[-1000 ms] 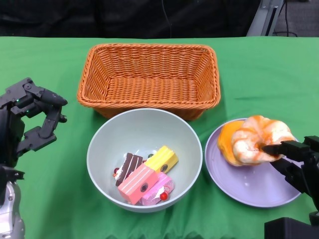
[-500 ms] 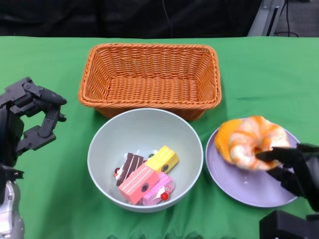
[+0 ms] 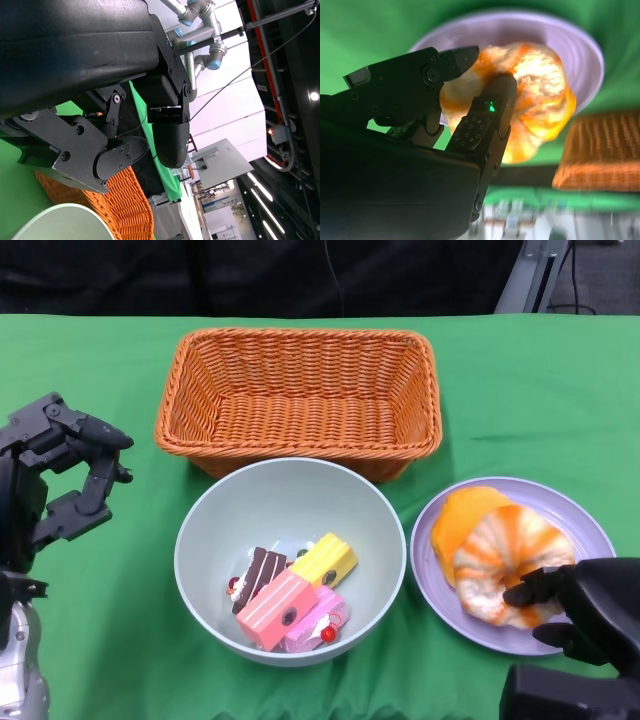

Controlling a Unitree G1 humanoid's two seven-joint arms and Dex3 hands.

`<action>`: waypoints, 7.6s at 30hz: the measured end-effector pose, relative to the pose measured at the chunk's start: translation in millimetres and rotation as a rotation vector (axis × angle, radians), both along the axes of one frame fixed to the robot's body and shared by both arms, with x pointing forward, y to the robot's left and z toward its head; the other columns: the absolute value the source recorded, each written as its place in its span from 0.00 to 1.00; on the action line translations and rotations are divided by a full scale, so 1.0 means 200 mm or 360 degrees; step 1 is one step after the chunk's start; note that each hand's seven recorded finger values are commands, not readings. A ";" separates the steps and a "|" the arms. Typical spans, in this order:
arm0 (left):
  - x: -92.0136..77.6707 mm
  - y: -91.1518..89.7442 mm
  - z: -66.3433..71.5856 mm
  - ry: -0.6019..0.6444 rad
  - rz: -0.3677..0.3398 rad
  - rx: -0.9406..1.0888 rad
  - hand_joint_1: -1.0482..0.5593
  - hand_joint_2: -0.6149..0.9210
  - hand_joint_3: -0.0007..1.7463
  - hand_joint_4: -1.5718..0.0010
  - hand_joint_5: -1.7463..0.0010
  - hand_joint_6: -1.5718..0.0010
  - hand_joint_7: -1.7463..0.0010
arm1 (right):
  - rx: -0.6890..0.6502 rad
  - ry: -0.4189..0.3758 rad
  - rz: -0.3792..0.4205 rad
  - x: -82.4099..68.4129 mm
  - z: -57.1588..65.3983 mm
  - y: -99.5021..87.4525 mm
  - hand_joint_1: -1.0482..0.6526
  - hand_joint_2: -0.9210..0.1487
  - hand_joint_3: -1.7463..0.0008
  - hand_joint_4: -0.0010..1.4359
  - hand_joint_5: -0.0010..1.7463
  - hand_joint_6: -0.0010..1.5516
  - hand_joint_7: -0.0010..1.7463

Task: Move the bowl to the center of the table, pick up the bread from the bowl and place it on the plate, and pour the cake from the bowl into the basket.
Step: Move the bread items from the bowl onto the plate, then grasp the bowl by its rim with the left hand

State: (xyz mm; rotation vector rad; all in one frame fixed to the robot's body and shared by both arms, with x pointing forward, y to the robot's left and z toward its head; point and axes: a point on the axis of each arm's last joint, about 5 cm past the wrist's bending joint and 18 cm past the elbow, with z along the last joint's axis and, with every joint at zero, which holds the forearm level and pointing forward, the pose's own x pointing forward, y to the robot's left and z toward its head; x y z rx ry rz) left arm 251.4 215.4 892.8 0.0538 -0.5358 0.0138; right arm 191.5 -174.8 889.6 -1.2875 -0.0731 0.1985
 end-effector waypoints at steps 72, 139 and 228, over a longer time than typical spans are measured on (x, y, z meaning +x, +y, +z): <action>0.00 0.01 0.00 -0.0005 -0.0015 0.0009 0.62 0.82 0.51 0.48 0.18 0.45 0.37 | 0.1251 -0.0524 0.0363 0.00 0.24 0.00 0.43 0.00 0.98 0.66 0.05 0.52 0.03; -0.25 0.09 0.13 -0.0789 -0.0543 0.1599 0.35 0.93 0.01 0.40 0.92 0.40 0.98 | 0.2181 -0.0556 0.0467 0.18 0.10 0.11 0.56 0.32 0.50 0.51 0.83 0.46 0.64; -0.16 -0.31 -0.16 -0.0353 -0.0426 0.2082 0.53 0.97 0.00 0.50 0.22 0.17 0.94 | 0.2132 -0.0595 0.0559 0.12 0.13 0.20 0.51 0.37 0.50 0.50 0.79 0.47 0.63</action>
